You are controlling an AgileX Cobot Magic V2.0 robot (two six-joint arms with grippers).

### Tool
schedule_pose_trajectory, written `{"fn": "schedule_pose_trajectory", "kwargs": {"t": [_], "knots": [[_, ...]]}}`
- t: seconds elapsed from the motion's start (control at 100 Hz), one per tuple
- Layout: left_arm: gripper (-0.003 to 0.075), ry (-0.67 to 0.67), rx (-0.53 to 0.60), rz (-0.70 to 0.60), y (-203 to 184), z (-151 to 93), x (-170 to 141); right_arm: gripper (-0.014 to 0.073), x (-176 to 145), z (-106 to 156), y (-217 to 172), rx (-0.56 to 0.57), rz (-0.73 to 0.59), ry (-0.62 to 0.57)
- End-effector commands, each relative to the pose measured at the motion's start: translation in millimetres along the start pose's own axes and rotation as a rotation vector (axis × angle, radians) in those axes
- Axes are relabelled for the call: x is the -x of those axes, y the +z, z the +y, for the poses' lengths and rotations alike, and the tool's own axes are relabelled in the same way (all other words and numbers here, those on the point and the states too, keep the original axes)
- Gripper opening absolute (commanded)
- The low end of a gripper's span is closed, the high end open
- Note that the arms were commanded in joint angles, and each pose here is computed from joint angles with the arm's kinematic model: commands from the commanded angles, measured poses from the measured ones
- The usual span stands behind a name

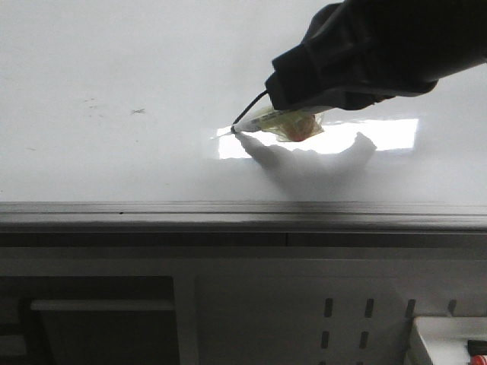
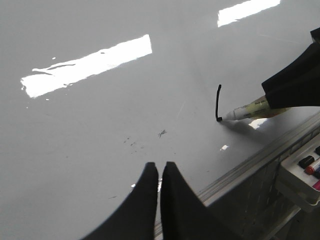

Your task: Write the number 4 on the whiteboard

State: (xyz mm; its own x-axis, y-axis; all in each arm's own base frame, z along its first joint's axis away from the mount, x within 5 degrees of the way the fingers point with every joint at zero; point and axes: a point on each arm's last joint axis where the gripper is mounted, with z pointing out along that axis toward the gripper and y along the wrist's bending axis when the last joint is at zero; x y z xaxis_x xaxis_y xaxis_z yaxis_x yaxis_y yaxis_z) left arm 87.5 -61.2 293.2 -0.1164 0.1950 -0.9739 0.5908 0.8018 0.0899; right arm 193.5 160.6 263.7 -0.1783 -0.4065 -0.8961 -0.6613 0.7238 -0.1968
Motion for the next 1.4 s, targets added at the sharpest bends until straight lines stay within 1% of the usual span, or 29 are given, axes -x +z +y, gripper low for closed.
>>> {"fn": "schedule_pose_trajectory", "kwargs": {"t": [0.0,0.14,0.46,0.74,0.89,1.14,1.21,1.39], "knots": [[-0.002,-0.019,0.02,-0.107,-2.5,2.6,16.7,-0.0064,10.4,-4.4,-1.4,-0.026,-0.046,-0.006],[-0.002,-0.019,0.02,-0.107,-2.5,2.6,16.7,-0.0064,8.8,-11.0,-1.3,-0.051,-0.039,0.031],[-0.002,-0.019,0.02,-0.107,-2.5,2.6,16.7,-0.0064,2.2,-28.4,-5.1,-0.087,0.009,0.066],[-0.002,-0.019,0.02,-0.107,-2.5,2.6,16.7,-0.0062,1.5,-50.0,-27.1,-0.136,0.025,0.113],[-0.002,-0.019,0.02,-0.107,-2.5,2.6,16.7,-0.0063,1.7,-61.7,-37.4,-0.189,0.011,0.132],[-0.002,-0.019,0.02,-0.109,-2.6,2.6,16.9,-0.0063,1.4,-61.7,-38.8,-0.185,0.016,0.13],[-0.002,-0.02,0.022,-0.115,-2.6,2.7,17.4,-0.0063,8.2,-59.3,-45.0,-0.175,-0.012,0.122],[-0.002,-0.02,0.022,-0.116,-2.6,2.8,17.6,-0.0064,30.7,-46.9,-60.8,-0.145,-0.132,0.085]]}}
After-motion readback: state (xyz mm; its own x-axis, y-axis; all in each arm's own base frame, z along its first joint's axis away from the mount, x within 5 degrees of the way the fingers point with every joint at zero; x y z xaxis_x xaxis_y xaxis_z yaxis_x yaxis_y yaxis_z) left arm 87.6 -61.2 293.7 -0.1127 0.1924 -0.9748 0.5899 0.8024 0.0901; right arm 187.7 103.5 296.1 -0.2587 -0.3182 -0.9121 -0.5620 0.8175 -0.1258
